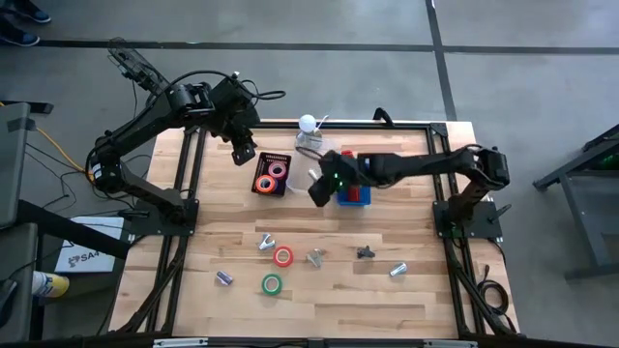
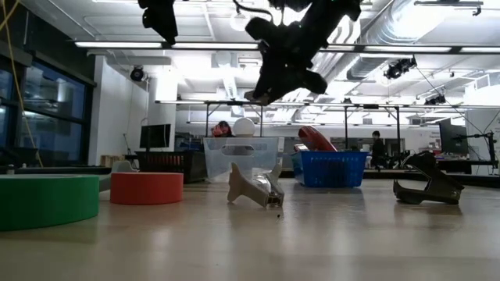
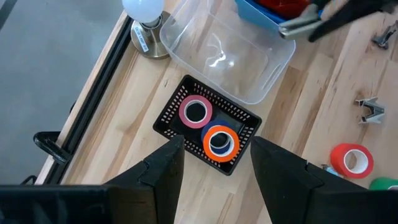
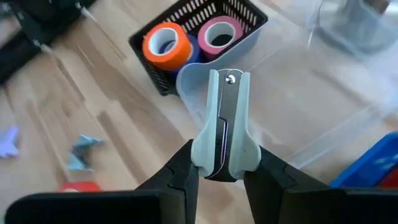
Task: Pick and place Stapler, Stapler remover, tape
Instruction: Put the top gray staple remover into the transparent bin
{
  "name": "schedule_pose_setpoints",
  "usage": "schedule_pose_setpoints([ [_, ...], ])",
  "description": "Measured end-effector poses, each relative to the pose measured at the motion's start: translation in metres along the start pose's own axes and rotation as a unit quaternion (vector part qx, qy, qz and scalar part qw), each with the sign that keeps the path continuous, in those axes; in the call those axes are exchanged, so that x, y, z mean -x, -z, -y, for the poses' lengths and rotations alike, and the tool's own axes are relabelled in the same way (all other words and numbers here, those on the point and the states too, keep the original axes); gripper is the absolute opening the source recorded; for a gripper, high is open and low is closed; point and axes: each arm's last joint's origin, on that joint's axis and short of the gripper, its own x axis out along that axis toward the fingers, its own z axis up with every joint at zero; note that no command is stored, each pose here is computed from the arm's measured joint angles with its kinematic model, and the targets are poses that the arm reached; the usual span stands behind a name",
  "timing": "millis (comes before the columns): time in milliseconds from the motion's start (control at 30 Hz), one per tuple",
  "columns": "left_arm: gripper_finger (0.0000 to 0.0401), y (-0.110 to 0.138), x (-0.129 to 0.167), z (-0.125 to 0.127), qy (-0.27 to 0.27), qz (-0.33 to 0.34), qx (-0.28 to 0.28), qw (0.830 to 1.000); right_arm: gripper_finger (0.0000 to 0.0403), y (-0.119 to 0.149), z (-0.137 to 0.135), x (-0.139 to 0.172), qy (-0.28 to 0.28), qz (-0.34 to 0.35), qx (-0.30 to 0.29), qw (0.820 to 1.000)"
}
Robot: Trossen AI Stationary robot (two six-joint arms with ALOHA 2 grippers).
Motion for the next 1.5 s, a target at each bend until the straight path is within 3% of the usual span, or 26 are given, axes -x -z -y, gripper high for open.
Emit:
schedule_pose_setpoints([
  [233,0.0181,0.000,0.000,0.000,0.001,0.000,0.011,1.000,0.0088,-0.017,0.024,-0.004,-0.002,0.001,0.094,0.996],
  [500,0.0181,0.000,0.000,0.000,0.001,0.001,0.017,1.000,0.0088,-0.021,0.036,-0.031,-0.011,0.000,0.220,0.976],
  [1067,0.0181,0.000,0.000,0.000,-0.001,0.001,0.039,0.999,0.0088,-0.010,0.046,-0.074,0.019,-0.019,0.289,0.957],
  [1300,0.0181,0.000,0.000,0.000,-0.001,0.002,0.040,0.999,0.0140,-0.011,0.047,-0.074,0.038,-0.015,0.296,0.954],
  [1500,0.0181,0.000,0.000,0.000,-0.001,0.002,0.039,0.999,0.0150,-0.010,0.046,-0.074,0.036,-0.016,0.298,0.954],
])
